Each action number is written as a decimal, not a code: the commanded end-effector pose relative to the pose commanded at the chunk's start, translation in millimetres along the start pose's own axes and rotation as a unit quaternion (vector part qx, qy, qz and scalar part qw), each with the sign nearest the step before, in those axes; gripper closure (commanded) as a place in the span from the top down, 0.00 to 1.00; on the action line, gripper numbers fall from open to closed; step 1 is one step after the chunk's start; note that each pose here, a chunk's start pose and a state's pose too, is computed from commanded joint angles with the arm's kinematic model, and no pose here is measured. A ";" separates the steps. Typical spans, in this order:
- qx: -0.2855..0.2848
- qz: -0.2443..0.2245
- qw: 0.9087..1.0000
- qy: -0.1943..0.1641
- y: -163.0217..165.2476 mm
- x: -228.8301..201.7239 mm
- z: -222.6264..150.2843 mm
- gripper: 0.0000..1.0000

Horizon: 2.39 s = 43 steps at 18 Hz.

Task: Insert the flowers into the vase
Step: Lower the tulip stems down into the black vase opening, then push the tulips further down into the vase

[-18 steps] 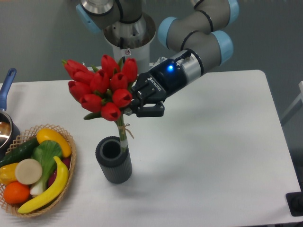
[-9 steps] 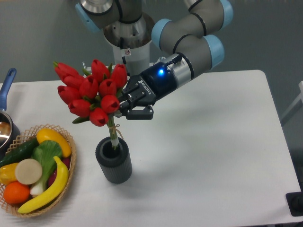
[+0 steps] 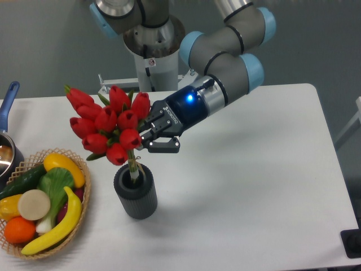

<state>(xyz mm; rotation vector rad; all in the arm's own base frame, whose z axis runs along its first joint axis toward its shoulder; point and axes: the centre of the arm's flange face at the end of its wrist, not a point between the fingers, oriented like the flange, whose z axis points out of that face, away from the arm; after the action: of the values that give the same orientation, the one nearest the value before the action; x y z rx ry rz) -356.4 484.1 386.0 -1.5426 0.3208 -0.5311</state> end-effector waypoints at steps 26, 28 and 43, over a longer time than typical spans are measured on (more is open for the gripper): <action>-0.027 -0.039 0.999 0.005 94.8 -10.5 10.9 0.09; -0.027 -0.044 0.999 0.005 99.6 -9.4 10.7 0.09; -0.030 -0.053 0.998 0.004 121.2 -2.3 8.5 0.12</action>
<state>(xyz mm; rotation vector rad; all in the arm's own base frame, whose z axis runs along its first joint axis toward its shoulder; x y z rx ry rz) -339.1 486.4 265.7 -1.6228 0.2642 -0.6150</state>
